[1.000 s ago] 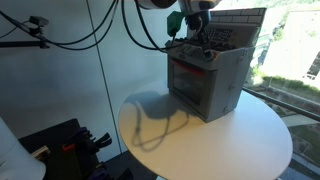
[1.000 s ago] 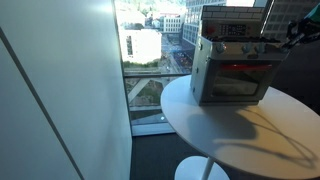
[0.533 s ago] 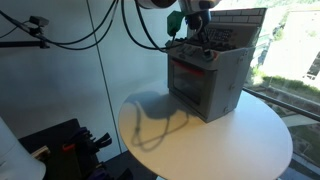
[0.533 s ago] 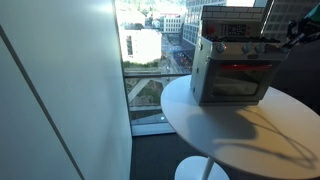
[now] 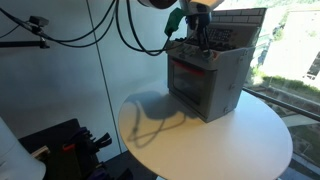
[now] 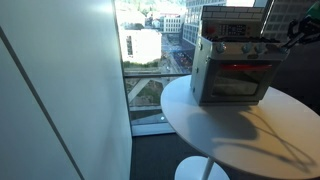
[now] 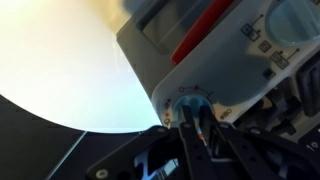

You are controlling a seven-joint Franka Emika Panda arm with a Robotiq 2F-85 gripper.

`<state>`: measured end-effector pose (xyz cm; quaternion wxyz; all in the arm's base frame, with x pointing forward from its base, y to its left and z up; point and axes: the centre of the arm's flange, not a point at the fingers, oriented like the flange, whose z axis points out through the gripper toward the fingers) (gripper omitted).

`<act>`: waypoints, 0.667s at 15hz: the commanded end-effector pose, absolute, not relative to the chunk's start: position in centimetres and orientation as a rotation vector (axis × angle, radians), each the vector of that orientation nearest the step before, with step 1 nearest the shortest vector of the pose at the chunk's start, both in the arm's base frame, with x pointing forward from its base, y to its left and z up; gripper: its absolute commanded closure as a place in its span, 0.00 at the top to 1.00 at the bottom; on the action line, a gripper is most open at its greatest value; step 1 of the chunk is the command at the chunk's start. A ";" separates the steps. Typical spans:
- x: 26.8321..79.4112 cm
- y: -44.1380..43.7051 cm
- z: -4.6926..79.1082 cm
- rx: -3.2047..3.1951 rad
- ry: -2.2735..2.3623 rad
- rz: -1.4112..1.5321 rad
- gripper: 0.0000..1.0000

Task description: Turn the knob on the far right to the right

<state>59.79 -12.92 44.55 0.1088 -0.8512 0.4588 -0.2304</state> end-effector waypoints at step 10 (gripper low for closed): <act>57.5 -14.3 45.1 -1.875 1.791 -0.718 0.05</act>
